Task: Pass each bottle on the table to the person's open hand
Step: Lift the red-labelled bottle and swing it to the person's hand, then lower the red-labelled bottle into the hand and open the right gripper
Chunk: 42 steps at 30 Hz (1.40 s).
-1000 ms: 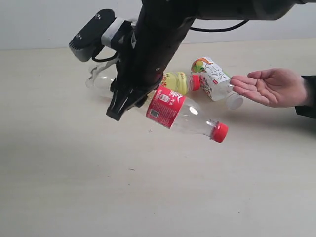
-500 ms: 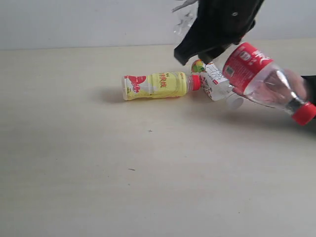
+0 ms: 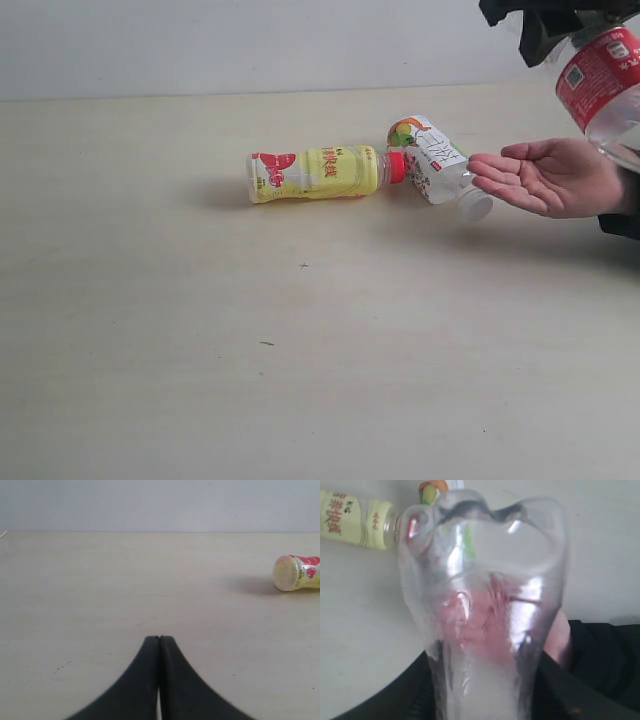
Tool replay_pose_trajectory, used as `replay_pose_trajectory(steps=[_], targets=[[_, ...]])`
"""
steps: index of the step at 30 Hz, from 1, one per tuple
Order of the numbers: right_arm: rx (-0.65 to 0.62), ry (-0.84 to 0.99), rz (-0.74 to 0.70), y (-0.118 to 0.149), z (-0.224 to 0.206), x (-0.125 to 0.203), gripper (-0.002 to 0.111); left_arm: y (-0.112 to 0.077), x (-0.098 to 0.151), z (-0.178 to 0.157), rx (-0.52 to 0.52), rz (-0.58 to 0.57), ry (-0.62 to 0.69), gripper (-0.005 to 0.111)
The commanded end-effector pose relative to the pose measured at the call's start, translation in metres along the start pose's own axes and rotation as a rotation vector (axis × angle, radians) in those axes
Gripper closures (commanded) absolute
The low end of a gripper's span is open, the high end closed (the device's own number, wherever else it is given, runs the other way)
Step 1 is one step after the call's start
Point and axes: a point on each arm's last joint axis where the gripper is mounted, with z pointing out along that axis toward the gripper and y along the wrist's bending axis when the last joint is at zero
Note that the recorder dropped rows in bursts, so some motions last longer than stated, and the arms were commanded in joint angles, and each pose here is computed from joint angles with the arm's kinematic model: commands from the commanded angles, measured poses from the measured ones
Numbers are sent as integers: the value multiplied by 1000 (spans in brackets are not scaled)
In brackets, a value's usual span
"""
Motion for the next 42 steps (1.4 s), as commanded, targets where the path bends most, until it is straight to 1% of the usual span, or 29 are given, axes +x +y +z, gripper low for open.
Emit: replay_pose_trajectory(steps=[1, 6, 9, 11, 15, 16, 19, 20, 23, 28, 36, 39, 42], targets=[[-2, 1, 54, -14, 7, -13, 108, 0, -1, 0, 0, -6, -14, 107], [4, 32, 75, -16, 35, -26, 108, 0, -1, 0, 0, -6, -14, 107], [9, 38, 114, -15, 72, -35, 108, 0, -1, 0, 0, -6, -14, 107], [13, 51, 108, -13, 96, -38, 108, 0, -1, 0, 0, -6, -14, 107], [28, 73, 85, -11, 131, -39, 108, 0, -1, 0, 0, -6, -14, 107], [37, 76, 105, -13, 140, -39, 108, 0, -1, 0, 0, -6, -14, 107], [52, 79, 149, -23, 150, -38, 108, 0, -1, 0, 0, -6, -14, 107], [57, 85, 166, -30, 152, -37, 108, 0, -1, 0, 0, -6, -14, 107], [57, 92, 185, -36, 155, -36, 108, 0, -1, 0, 0, -6, -14, 107], [57, 76, 179, -36, 163, -37, 108, 0, -1, 0, 0, -6, -14, 107], [45, 107, 175, -34, 172, -34, 108, 0, -1, 0, 0, -6, -14, 107], [45, 109, 175, -34, 172, -34, 102, 0, -1, 0, 0, -6, -14, 107], [46, 110, 175, -34, 172, -34, 90, 0, -1, 0, 0, -6, -14, 107]])
